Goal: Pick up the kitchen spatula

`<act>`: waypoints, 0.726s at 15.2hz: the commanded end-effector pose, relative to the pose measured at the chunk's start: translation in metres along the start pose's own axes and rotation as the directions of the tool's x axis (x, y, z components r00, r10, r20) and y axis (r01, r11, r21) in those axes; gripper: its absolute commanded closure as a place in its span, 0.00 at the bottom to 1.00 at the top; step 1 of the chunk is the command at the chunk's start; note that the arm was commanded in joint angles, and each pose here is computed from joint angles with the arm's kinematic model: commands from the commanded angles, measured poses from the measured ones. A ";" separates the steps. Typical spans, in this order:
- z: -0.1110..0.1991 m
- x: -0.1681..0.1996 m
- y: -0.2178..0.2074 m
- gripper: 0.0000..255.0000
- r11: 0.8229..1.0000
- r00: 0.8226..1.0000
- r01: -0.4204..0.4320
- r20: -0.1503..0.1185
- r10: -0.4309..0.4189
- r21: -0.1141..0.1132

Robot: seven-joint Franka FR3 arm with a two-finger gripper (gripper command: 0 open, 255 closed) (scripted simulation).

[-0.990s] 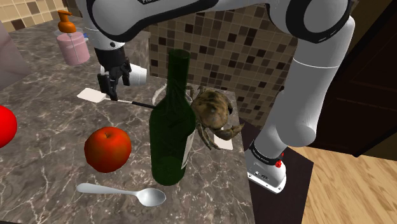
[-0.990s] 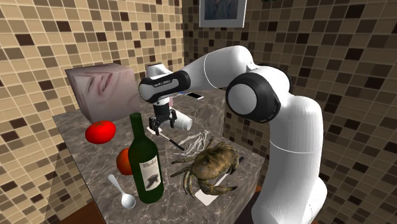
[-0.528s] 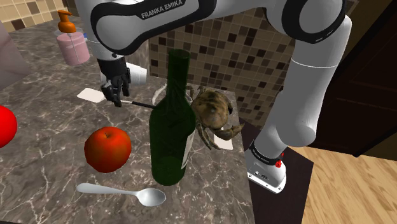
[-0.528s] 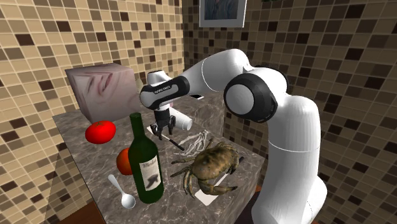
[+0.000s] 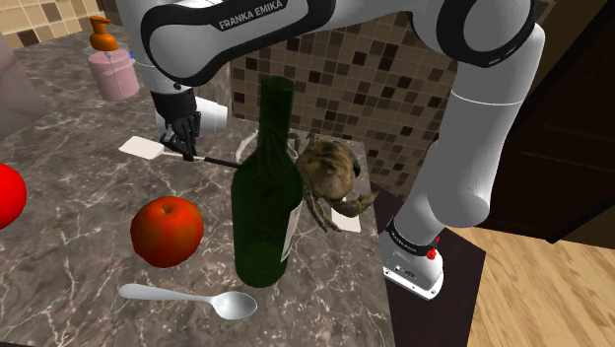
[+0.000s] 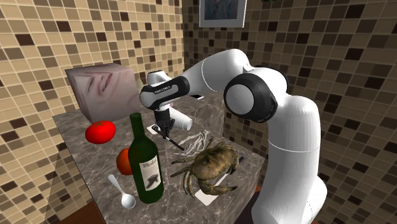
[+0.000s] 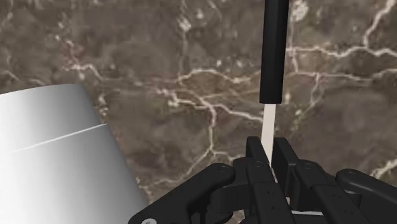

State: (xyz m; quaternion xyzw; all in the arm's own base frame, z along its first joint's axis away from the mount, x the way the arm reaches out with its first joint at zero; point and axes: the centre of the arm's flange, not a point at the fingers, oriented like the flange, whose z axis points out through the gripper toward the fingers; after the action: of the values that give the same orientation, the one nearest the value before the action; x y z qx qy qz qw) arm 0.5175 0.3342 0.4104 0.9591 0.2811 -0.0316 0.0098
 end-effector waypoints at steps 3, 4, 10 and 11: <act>-0.011 0.000 0.001 1.00 1.000 1.000 0.000 0.000 0.000 0.000; -0.016 -0.001 0.001 1.00 1.000 1.000 0.000 0.000 0.000 0.000; -0.048 -0.003 0.001 1.00 1.000 1.000 0.000 0.000 0.000 0.000; -0.053 -0.003 0.001 1.00 1.000 1.000 0.000 0.000 0.000 0.000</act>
State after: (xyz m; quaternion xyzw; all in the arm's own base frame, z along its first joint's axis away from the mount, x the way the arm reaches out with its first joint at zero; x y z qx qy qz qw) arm 0.5177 0.3340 0.4584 0.9591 0.2811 -0.0314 0.0098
